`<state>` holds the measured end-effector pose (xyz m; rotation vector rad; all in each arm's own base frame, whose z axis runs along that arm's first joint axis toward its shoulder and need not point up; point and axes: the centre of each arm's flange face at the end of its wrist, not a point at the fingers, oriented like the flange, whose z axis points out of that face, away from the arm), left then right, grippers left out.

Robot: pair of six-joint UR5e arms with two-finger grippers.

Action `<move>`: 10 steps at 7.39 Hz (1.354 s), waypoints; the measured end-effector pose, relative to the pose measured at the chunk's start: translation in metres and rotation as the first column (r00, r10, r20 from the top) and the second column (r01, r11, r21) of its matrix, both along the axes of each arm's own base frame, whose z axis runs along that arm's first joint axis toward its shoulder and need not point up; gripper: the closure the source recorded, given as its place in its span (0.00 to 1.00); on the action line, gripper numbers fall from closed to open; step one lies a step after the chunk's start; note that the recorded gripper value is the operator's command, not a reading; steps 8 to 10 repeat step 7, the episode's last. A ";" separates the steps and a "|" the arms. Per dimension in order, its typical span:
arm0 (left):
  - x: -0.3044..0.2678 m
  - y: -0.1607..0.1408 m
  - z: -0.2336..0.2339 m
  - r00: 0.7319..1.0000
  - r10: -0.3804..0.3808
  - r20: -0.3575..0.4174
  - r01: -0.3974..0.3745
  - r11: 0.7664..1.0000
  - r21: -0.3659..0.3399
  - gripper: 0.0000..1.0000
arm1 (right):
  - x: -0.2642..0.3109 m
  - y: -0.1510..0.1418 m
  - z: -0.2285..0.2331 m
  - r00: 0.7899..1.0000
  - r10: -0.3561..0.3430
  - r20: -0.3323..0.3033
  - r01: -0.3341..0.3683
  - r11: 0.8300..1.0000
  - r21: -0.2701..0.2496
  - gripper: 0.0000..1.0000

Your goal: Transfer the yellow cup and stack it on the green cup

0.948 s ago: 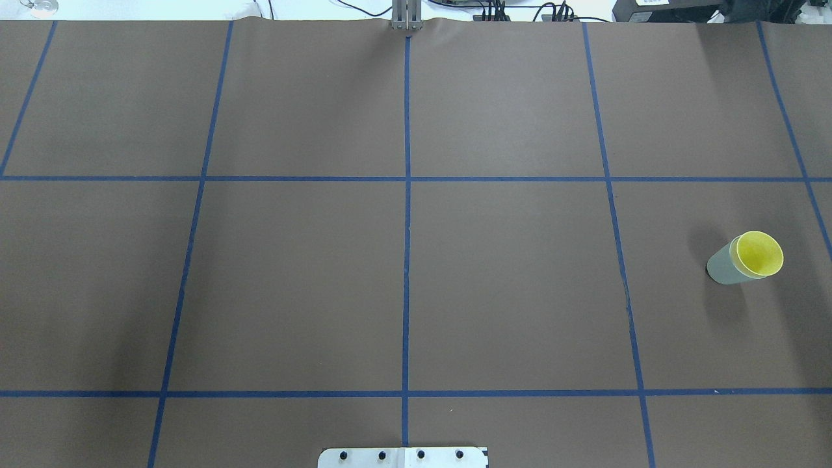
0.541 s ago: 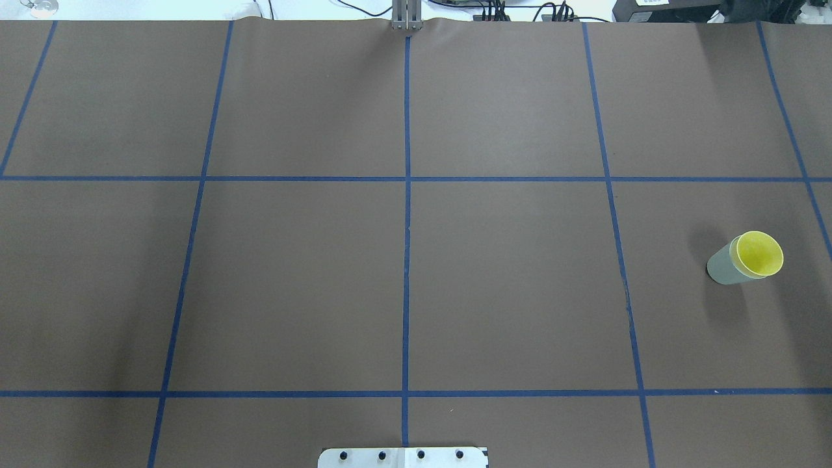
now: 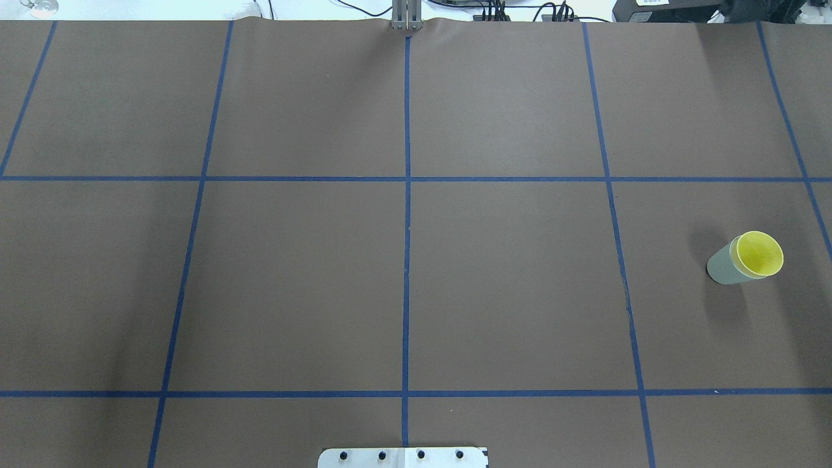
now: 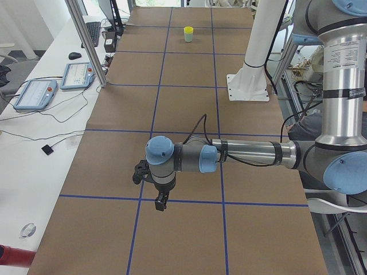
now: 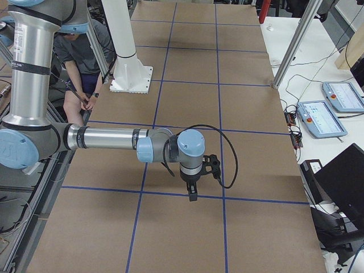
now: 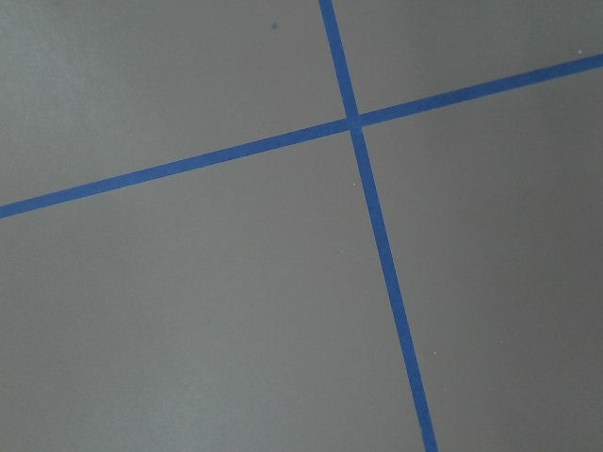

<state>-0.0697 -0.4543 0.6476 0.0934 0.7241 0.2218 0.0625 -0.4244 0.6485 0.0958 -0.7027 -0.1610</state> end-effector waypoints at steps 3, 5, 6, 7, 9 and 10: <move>0.000 0.001 0.001 1.000 -0.001 0.000 0.001 1.000 -0.002 0.00 | 0.000 0.000 0.004 1.000 0.000 0.002 0.000 1.000 -0.009 0.01; 0.000 0.002 0.002 1.000 -0.001 0.000 0.001 1.000 -0.004 0.00 | 0.000 0.000 0.005 1.000 0.000 0.002 0.000 1.000 -0.010 0.01; 0.000 0.002 0.002 1.000 -0.001 0.000 0.001 1.000 -0.005 0.00 | 0.000 0.000 0.005 1.000 0.000 0.003 0.000 1.000 -0.010 0.01; 0.000 0.002 0.002 1.000 -0.001 0.000 0.001 1.000 -0.005 0.00 | 0.000 0.000 0.005 1.000 0.000 0.003 0.001 1.000 -0.010 0.00; 0.000 0.002 0.002 1.000 -0.001 0.000 0.001 1.000 -0.005 0.00 | 0.000 0.000 0.005 1.000 0.000 0.003 0.001 1.000 -0.010 0.00; 0.000 0.002 0.002 1.000 -0.001 0.000 0.001 1.000 -0.005 0.00 | 0.000 0.000 0.005 1.000 0.000 0.003 0.001 1.000 -0.010 0.00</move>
